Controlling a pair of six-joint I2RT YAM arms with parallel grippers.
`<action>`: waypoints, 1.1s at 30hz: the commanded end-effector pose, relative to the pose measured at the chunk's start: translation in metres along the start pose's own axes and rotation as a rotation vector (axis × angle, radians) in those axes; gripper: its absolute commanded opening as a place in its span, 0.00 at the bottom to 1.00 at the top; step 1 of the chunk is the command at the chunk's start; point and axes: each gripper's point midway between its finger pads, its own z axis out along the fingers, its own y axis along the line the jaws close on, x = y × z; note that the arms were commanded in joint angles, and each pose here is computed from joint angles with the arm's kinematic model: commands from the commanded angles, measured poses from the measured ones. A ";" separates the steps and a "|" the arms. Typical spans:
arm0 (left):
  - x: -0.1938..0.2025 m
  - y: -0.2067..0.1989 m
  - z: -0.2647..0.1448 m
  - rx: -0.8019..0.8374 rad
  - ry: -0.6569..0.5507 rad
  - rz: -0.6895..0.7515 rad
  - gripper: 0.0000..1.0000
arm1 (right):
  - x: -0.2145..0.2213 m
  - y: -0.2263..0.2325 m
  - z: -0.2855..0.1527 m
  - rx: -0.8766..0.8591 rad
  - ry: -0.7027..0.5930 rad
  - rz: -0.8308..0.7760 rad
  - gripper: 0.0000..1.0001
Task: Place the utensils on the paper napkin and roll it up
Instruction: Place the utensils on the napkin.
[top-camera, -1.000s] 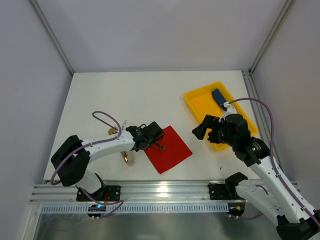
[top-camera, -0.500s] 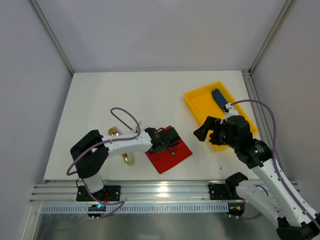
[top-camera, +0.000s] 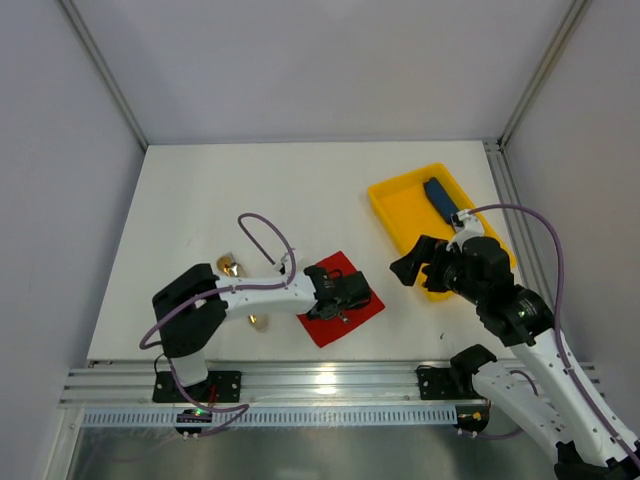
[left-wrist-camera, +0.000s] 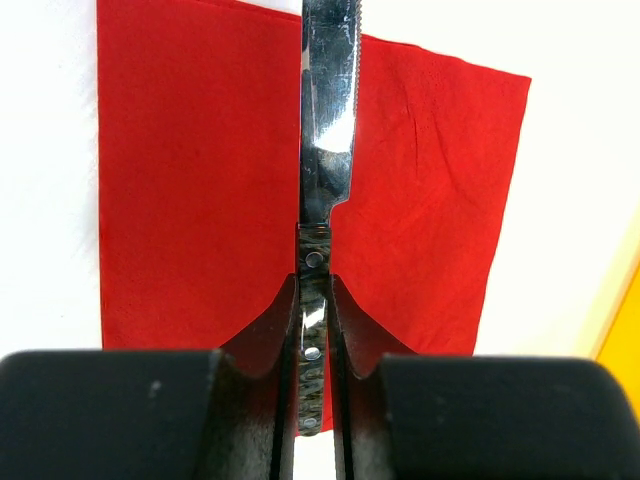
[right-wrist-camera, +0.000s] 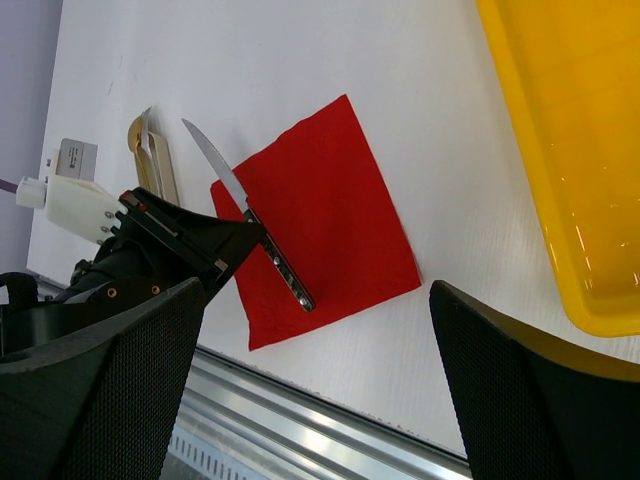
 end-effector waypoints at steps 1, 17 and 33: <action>-0.025 -0.032 -0.004 0.049 -0.065 -0.688 0.00 | -0.003 0.006 -0.003 -0.035 -0.011 -0.051 0.97; -0.089 -0.001 -0.052 0.295 -0.109 -0.247 0.00 | 0.024 0.042 0.028 -0.266 0.195 -0.133 0.96; -0.108 0.000 -0.092 0.450 0.004 0.095 0.00 | 0.065 0.150 0.056 -0.711 0.402 -0.280 0.73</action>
